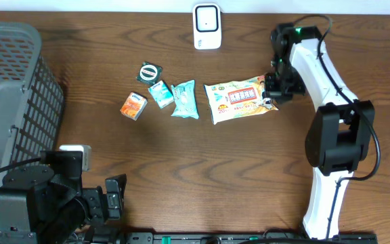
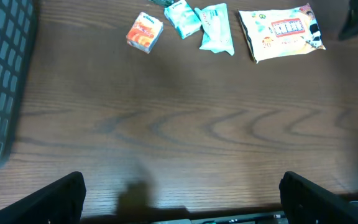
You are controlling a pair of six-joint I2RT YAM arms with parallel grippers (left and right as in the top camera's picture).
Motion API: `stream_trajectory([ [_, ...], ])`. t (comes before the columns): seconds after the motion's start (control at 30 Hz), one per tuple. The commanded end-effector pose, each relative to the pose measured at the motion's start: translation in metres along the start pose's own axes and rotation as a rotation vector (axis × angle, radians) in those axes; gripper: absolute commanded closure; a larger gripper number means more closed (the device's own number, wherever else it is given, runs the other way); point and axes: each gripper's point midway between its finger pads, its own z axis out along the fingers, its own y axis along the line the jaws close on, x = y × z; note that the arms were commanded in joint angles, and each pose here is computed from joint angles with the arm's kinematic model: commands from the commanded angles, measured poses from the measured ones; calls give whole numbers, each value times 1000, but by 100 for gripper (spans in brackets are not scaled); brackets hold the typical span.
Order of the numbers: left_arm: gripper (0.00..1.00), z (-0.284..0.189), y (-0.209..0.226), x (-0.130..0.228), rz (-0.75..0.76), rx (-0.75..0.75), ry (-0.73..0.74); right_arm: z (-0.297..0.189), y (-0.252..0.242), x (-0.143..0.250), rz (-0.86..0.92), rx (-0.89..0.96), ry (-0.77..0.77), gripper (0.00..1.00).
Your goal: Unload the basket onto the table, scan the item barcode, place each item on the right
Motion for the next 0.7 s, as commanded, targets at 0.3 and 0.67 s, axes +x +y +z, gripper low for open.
stream_trajectory([
  [0.3, 2, 0, 2, -1, -8, -10, -1, 25, 40, -25, -68, -135, -107, 99],
  [0.67, 3, 0, 2, -1, -8, -10, -1, 48, -14, -19, 63, 93, -99, 99],
])
